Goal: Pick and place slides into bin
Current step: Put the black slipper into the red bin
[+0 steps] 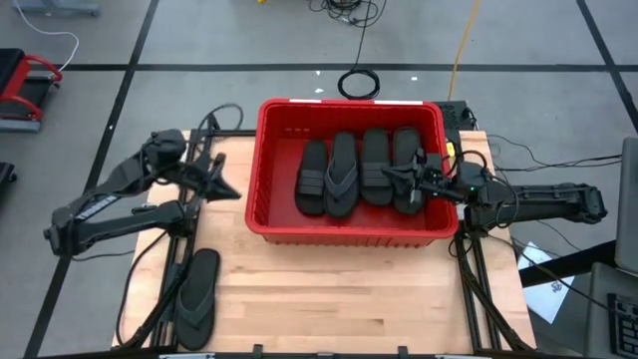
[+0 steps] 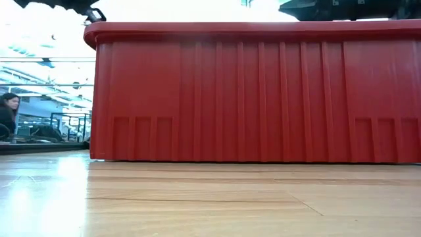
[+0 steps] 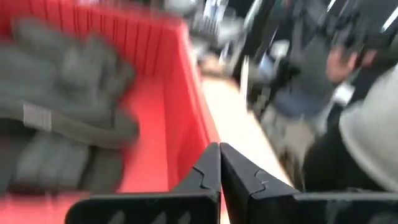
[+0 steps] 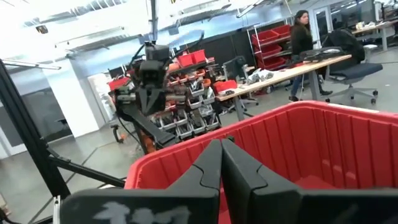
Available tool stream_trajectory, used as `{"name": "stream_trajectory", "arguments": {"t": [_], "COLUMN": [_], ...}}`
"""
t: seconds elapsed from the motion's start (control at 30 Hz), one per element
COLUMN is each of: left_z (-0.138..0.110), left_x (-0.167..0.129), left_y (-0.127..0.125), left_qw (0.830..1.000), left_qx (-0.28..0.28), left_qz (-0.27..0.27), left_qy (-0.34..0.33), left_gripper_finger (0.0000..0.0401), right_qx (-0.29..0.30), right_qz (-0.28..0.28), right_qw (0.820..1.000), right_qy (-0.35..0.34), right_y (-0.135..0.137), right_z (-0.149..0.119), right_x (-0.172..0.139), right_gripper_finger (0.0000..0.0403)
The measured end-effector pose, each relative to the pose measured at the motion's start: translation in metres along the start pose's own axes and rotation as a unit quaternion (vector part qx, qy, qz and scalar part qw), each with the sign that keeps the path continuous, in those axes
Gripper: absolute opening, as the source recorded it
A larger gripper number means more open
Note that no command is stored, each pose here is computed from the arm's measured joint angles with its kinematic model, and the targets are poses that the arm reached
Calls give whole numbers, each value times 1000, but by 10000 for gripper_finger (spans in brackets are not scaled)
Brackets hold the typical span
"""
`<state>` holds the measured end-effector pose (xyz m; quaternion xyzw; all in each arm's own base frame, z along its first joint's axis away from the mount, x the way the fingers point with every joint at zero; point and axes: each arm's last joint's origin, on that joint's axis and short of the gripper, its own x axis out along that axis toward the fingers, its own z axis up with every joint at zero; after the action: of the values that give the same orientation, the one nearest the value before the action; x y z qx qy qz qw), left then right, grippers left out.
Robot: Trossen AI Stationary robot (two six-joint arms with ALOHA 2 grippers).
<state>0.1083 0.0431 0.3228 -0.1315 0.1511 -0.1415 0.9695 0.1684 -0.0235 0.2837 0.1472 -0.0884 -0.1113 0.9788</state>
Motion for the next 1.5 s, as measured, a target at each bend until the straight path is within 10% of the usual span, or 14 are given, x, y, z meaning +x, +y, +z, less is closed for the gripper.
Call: {"name": "stream_trajectory", "arguments": {"t": [0.5, 0.9, 1.33, 1.5], "left_z": [-52, -96, -81, -108], "left_x": [-9, 12, 45, 62], "left_y": [-28, -25, -42, -51], "left_qw": [940, 910, 932, 913], "left_qx": [-107, -135, -122, -157], "left_qz": [32, -83, -123, -126], "left_qy": [321, 383, 317, 356], "left_gripper_finger": [109, 249, 246, 244], "right_qx": [-19, -12, -13, -13], "right_qz": [37, 43, 31, 29], "right_qw": [998, 998, 999, 999], "right_qy": [45, 45, 30, 33], "right_y": [1, 1, 1, 1], "right_z": [-7, -6, -3, -3], "right_x": [0, -1, -3, -3], "right_gripper_finger": [0, 0, 0, 0]}}
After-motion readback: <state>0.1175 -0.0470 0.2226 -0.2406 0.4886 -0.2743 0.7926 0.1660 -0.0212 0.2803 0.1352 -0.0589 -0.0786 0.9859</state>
